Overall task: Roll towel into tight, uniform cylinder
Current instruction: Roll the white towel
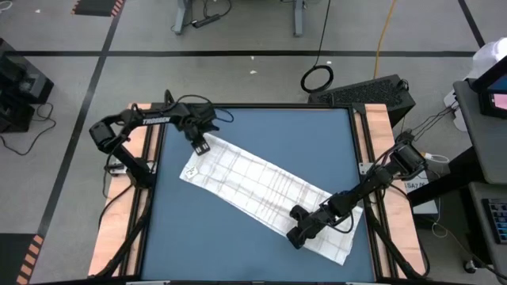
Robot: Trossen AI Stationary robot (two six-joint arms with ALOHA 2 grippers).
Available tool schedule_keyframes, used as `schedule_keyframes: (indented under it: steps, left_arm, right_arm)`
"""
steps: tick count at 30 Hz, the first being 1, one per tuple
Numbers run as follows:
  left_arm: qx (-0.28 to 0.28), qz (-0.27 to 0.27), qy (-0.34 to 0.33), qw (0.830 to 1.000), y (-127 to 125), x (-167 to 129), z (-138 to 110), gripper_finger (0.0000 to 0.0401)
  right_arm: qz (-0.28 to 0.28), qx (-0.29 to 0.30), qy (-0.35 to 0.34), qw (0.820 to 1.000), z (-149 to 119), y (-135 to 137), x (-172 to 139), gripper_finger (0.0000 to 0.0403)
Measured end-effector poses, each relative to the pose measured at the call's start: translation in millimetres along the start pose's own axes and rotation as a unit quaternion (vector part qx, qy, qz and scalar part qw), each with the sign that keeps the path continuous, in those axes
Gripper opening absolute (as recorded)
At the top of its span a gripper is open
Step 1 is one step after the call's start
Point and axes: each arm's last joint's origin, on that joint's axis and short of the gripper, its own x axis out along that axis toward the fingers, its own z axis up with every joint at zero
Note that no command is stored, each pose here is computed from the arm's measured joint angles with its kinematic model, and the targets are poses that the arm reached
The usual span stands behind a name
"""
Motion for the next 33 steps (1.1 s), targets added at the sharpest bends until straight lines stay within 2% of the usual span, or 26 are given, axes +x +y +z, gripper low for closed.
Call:
schedule_keyframes:
  steps: [3, 6, 9, 12, 14, 18, 23, 28, 33]
  left_arm:
    - [0.008, -0.015, 0.009, 1.000, 1.0, -14.6, 4.5, 0.0140]
    - [0.006, -0.053, 0.017, 0.998, 0.3, -32.1, 5.0, 0.0140]
    - [-0.012, -0.127, 0.009, 0.992, -6.3, -51.4, 0.5, 0.0140]
    - [-0.024, -0.214, 0.022, 0.976, -17.3, -67.0, -15.9, 0.0141]
    - [-0.028, -0.239, 0.032, 0.970, -25.1, -73.3, -26.5, 0.0141]
    - [-0.054, -0.239, 0.025, 0.969, -40.5, -75.1, -44.0, 0.0141]
    - [-0.102, -0.235, 0.016, 0.966, -62.4, -51.5, -55.1, 0.0141]
    - [-0.130, -0.205, -0.010, 0.970, -74.0, -21.0, -55.1, 0.0141]
    - [-0.144, -0.151, -0.005, 0.978, -74.6, 6.8, -58.0, 0.0141]
  right_arm:
    - [0.010, 0.016, -0.009, 1.000, 2.6, 3.8, -5.1, 0.0000]
    - [0.017, 0.026, -0.007, 0.999, 7.0, 6.7, -13.1, 0.0000]
    - [0.051, 0.024, 0.020, 0.998, 11.0, 18.2, -25.9, 0.0000]
    - [0.080, 0.002, 0.073, 0.994, 12.9, 27.4, -42.5, 0.0000]
    - [0.093, -0.018, 0.090, 0.991, 14.7, 32.0, -55.8, 0.0000]
    - [0.062, -0.019, 0.050, 0.997, 31.2, 27.1, -76.0, 0.0000]
    - [-0.005, 0.006, -0.010, 1.000, 68.9, 7.3, -90.5, 0.0000]
    - [-0.021, 0.009, -0.057, 0.998, 103.5, -6.4, -99.6, 0.0000]
    - [-0.047, -0.026, -0.068, 0.996, 116.2, -16.1, -105.7, 0.0000]
